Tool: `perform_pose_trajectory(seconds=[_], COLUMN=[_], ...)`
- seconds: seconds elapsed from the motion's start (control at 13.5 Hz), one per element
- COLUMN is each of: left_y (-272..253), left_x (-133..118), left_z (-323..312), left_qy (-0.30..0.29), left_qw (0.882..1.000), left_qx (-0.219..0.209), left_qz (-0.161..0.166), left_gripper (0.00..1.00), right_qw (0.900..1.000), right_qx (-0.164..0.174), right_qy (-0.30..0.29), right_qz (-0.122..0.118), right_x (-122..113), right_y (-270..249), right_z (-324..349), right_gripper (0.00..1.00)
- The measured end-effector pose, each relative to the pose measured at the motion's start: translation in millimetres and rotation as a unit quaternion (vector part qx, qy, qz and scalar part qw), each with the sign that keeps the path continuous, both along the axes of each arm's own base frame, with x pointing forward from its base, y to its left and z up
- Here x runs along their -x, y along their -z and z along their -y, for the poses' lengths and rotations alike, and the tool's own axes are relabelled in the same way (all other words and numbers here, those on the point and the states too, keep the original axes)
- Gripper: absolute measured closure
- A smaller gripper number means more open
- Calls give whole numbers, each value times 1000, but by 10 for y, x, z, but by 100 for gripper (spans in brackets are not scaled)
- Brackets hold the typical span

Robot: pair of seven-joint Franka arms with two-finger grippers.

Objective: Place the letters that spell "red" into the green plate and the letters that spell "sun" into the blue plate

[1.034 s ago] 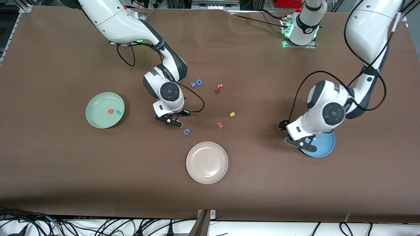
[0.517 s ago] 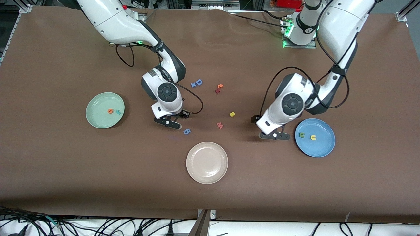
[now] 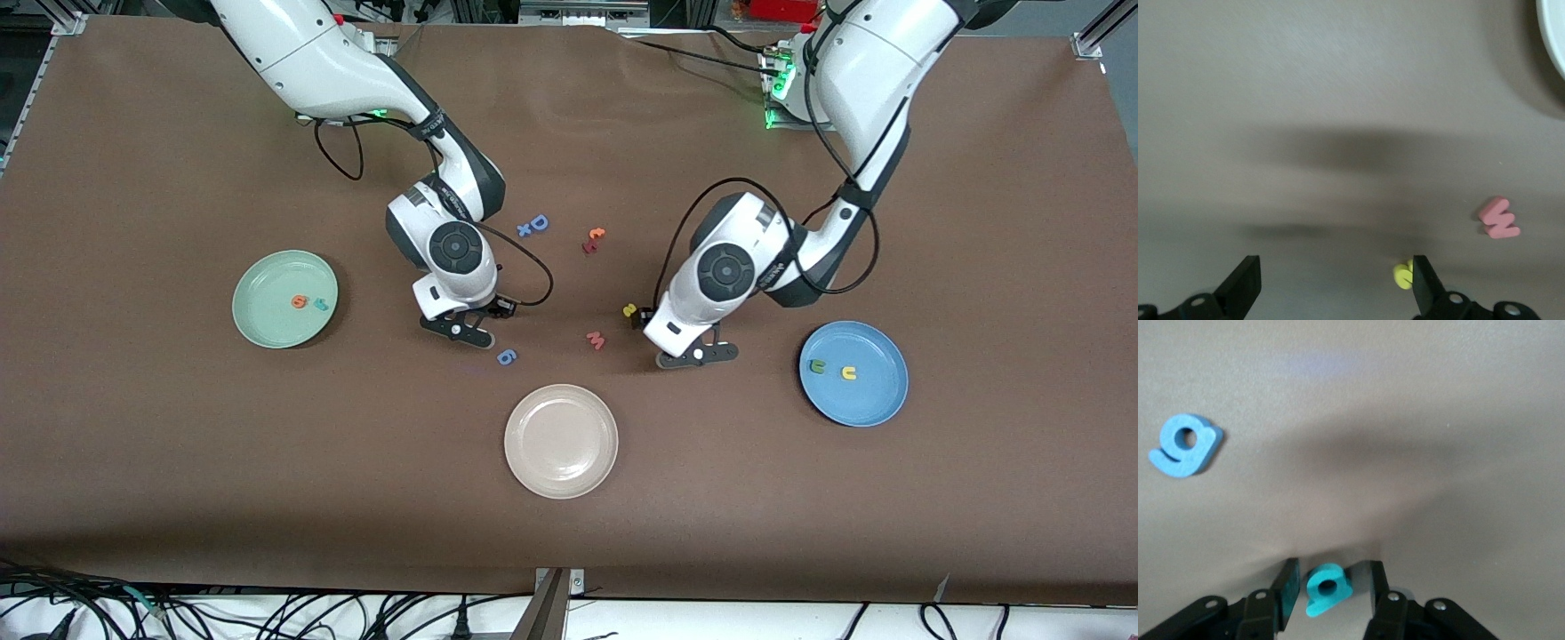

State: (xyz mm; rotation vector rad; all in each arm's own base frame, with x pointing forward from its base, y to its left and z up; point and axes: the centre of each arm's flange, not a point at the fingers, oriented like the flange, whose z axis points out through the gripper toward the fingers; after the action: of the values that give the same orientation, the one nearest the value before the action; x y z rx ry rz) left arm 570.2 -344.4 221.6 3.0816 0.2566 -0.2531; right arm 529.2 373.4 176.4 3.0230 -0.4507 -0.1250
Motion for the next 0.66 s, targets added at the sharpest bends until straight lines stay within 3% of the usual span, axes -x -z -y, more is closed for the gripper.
perform_pose_trajectory(seconds=[0.66], left_y=[294], left_x=[156], left_z=[352], left_qy=[-28], left_qw=[1000], left_qx=[13], left_qz=[7], left_gripper=[0], right_qw=[1000], right_qx=[-19], right_qy=[-4], right_qz=[19], right_x=[95], right_y=[7], right_z=[6], right_gripper=[49])
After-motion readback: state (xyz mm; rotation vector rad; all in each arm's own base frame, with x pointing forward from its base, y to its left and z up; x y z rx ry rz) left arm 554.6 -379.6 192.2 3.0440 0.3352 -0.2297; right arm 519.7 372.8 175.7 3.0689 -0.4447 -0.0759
